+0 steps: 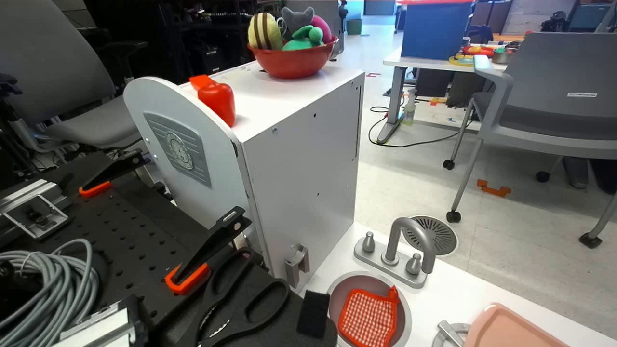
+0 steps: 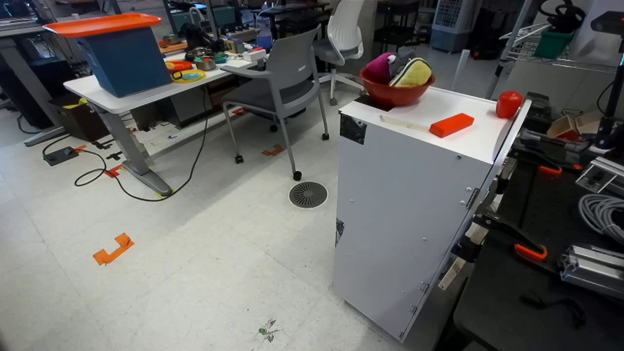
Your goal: Remove the gray doll out of the bowl
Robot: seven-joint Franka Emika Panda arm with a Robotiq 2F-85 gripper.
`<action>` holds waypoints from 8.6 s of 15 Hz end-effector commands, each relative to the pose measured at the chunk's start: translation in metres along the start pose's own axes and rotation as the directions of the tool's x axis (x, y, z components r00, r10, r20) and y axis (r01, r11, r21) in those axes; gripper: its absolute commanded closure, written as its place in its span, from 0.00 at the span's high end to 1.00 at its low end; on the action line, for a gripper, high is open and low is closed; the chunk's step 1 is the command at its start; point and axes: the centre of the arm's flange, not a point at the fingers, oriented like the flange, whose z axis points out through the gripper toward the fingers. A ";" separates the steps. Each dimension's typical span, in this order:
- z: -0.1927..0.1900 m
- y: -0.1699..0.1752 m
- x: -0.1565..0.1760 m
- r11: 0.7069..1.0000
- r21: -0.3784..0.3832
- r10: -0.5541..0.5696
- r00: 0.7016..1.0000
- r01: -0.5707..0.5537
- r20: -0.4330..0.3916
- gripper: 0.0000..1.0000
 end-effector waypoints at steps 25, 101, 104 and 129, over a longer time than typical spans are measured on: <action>0.001 0.087 0.096 0.977 0.007 0.209 0.950 -0.213 -0.232 1.00; 0.133 0.074 0.191 0.872 0.116 0.481 0.876 -0.475 -0.029 1.00; 0.136 0.076 0.190 0.871 0.116 0.482 0.876 -0.477 -0.016 1.00; 0.142 0.117 0.169 0.822 0.109 0.555 0.829 -0.560 0.069 0.58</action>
